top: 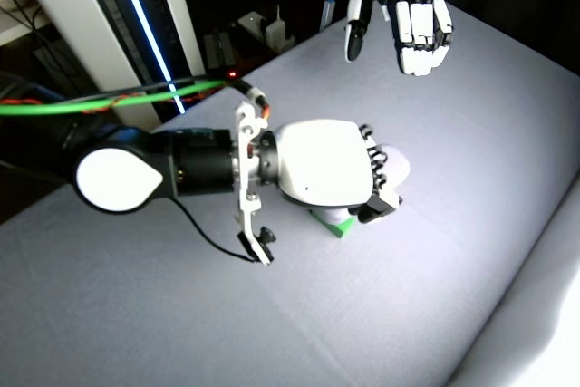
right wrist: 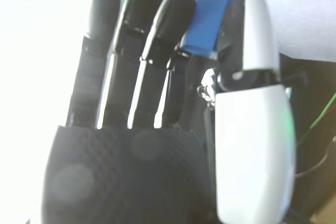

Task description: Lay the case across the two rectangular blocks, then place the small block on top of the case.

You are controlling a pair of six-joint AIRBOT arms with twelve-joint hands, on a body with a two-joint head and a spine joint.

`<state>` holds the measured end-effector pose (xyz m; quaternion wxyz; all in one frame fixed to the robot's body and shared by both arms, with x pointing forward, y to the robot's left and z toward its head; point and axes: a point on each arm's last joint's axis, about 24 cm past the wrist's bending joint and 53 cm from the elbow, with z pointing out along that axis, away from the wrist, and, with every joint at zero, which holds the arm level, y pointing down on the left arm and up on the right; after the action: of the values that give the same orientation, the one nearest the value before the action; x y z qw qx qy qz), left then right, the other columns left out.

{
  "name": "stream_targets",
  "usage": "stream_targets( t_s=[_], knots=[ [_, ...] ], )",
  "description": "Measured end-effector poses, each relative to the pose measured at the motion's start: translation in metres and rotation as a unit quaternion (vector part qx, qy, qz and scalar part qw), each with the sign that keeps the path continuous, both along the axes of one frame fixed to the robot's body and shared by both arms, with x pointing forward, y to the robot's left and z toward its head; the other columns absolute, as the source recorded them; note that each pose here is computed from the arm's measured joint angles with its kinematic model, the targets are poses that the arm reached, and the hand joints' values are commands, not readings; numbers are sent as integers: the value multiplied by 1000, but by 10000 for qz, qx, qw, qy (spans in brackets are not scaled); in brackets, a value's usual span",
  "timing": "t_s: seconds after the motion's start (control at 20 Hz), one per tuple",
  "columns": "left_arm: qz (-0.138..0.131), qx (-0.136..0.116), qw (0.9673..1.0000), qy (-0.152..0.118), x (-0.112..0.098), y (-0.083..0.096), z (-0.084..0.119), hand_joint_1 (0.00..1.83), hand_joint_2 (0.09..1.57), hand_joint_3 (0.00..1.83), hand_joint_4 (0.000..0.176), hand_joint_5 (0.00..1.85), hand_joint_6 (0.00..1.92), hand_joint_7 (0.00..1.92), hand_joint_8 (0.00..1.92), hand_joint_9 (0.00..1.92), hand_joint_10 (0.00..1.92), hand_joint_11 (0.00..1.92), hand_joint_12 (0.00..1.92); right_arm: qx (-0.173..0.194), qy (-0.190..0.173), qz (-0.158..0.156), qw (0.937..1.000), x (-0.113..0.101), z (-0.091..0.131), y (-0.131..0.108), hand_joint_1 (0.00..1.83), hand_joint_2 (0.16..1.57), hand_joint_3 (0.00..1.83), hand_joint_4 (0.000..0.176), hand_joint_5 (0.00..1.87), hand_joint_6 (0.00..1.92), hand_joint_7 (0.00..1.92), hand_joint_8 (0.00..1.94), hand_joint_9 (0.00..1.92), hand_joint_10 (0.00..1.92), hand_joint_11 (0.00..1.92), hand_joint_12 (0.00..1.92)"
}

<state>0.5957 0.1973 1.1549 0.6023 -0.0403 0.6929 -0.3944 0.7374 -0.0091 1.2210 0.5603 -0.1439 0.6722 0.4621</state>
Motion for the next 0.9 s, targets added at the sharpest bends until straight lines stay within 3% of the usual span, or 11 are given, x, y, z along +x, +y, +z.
stream_targets(
  t_s=[0.15,0.2,0.3,0.4,0.5,0.65,0.75,0.8,0.9],
  knots=[
    [-23,-6,10000,32,0,-2,-2,895,896,0,0,434,4,542,1,649,7,267,1014,-63,56,-37,10000,4,-6,5,1272,1048,0,0,1067,739,1185,823,1098,1085,982,1509],
    [-34,-1,10000,38,0,-2,-2,900,893,0,0,436,4,529,0,644,4,253,1011,-68,66,-36,9999,4,-7,7,1290,1042,0,0,1090,649,1201,848,1137,1127,1023,1534],
    [-38,16,10000,43,1,-1,-3,890,894,0,0,434,2,524,0,645,4,248,1015,-68,58,-28,10000,4,-6,9,1298,1027,0,0,1111,608,1253,757,1193,1079,1065,1506],
    [-17,1,10000,50,2,0,-3,899,891,0,0,440,3,536,4,651,5,248,1022,-65,59,-25,10000,4,-6,9,1283,1029,0,0,1134,602,1217,787,1109,1067,956,1545],
    [-28,2,10000,49,2,-1,-3,882,893,0,4,438,1,547,7,663,9,269,1031,-72,53,-23,10000,4,-6,10,1285,1025,0,0,1158,557,1215,800,1121,1101,992,1530],
    [-28,0,10000,53,2,-1,-3,894,892,0,0,446,4,543,3,663,8,259,1030,-84,48,-5,10000,3,-6,11,1271,1032,1,0,1124,663,1201,776,1061,1036,889,1483],
    [-28,-7,10000,57,2,-1,-3,876,896,1,3,441,1,529,0,652,2,252,1029,-94,40,11,9999,2,-7,12,1257,1041,0,5,1072,857,1215,630,1056,894,859,1380],
    [-28,-17,10000,62,2,-1,-3,862,900,2,13,437,0,532,2,656,3,252,1035,-97,38,12,9999,2,-7,12,1259,1045,0,0,1031,935,1253,548,1096,838,881,1359],
    [-27,-18,10000,63,2,-1,-3,888,898,0,1,441,1,538,4,665,6,260,1049,-106,43,5,9999,2,-7,12,1252,1063,1,0,995,1041,1206,567,1051,712,816,1301]
  ],
)
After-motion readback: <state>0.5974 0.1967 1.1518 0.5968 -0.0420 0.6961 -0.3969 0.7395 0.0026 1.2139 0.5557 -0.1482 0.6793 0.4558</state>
